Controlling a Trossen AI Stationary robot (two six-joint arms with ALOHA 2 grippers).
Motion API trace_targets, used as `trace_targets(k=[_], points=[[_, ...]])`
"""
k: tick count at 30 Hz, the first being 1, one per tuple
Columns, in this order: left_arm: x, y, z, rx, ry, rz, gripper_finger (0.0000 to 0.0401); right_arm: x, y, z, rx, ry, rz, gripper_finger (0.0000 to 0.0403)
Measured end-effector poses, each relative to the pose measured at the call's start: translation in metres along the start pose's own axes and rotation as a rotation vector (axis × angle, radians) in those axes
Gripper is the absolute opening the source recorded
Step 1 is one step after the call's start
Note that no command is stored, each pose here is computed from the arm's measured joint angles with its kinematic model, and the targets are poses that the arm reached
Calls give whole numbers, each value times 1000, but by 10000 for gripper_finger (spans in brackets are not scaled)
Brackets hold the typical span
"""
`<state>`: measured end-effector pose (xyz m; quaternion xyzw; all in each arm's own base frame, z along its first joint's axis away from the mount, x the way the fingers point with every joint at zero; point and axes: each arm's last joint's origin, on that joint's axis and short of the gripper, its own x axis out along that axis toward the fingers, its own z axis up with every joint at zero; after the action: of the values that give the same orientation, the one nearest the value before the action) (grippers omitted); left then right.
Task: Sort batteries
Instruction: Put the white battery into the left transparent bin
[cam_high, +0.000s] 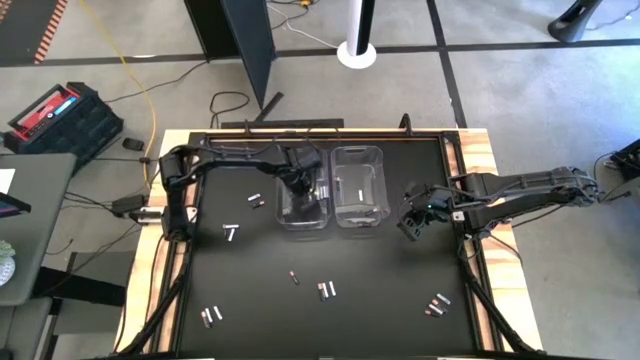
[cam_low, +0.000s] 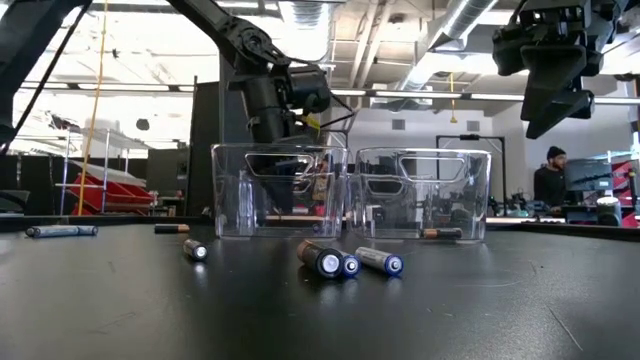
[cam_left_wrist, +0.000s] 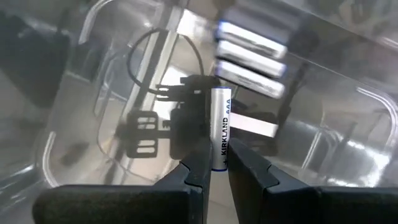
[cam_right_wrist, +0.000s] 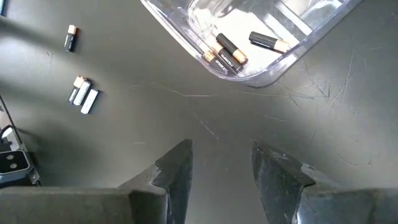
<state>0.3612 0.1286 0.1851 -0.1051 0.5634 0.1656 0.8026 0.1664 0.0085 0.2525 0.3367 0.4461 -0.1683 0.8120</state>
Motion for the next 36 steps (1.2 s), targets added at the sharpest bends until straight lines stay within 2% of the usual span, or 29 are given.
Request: trace_targets(k=[6,13,23,36], points=[[4,-8,4,45,-39,29,39,0,0,0,-2,-1,-1,179],[27,-9,-2,20,38,6,39,0,0,0,-3,-1,-1,179],[28,-10,-1,-7,28,-5,41,0,0,0,-4,2,-3,179],[20,-10,4,12,64,-13,111,0,0,0,-12,3,-3,179]])
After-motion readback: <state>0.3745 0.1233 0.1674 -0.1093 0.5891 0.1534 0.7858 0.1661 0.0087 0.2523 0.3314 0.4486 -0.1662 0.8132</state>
